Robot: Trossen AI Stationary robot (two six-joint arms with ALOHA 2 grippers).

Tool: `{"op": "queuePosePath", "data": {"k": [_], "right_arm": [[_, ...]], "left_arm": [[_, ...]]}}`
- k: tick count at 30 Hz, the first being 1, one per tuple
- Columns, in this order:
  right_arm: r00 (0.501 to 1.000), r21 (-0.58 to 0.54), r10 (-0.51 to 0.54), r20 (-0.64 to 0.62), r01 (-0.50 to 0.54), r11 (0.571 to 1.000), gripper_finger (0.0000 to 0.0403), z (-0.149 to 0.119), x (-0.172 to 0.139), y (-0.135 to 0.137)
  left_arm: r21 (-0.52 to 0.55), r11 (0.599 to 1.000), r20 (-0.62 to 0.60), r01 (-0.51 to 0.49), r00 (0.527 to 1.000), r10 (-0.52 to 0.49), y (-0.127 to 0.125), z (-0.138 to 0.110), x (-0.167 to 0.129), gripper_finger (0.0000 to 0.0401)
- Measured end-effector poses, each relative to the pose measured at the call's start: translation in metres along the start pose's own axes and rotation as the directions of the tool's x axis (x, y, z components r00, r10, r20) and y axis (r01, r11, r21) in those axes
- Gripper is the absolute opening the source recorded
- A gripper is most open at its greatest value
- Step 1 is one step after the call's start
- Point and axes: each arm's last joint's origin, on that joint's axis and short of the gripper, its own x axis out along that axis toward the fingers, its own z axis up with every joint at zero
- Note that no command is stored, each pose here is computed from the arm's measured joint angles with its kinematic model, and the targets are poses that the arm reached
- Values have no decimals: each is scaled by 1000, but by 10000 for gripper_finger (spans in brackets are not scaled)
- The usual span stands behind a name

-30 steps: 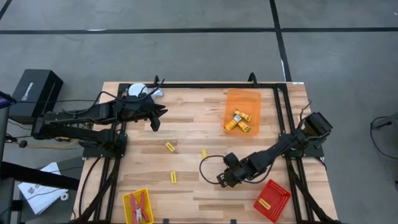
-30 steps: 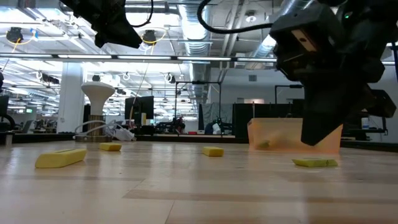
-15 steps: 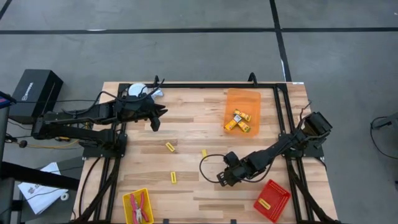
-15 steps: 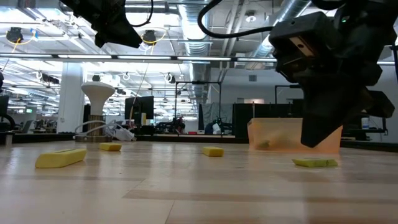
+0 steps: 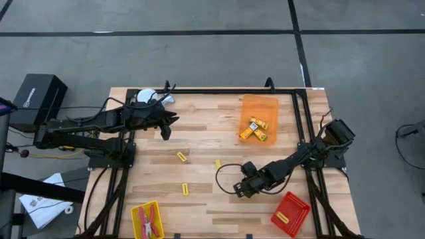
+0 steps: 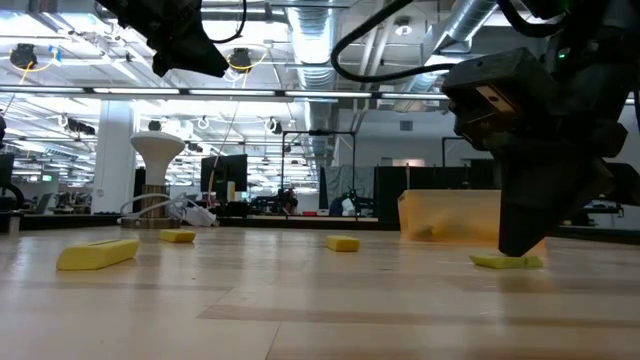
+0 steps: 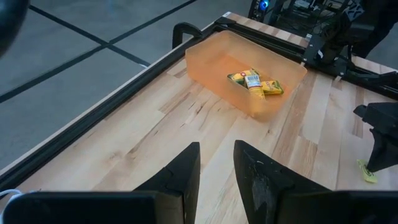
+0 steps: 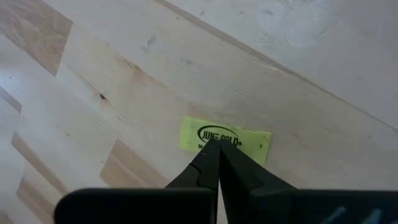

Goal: Pick & Place School Supplies
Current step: Put the yellow eraser into the red bin

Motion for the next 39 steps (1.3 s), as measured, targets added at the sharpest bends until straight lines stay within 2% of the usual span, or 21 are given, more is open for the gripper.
{"op": "queuePosePath", "data": {"k": [14, 22, 30, 39], "right_arm": [[1000, -8, 2, -20, -2, 1000, 0, -5, 0, -1], [999, 88, 44, -28, -42, 995, 0, -19, 4, -10], [997, 95, 35, -64, -29, 995, 0, -21, 5, -13], [998, 103, 37, -59, -31, 994, 0, -22, 4, -13]], "left_arm": [[0, 1000, 0, 0, 1000, 0, 0, 0, 0, 92], [0, 1000, 0, 0, 1000, 0, 0, 0, 0, 92], [0, 1000, -1, 0, 1000, 0, 0, 0, 1, 92], [-4, 1000, -46, -13, 999, 13, 2, -15, 7, 92]]}}
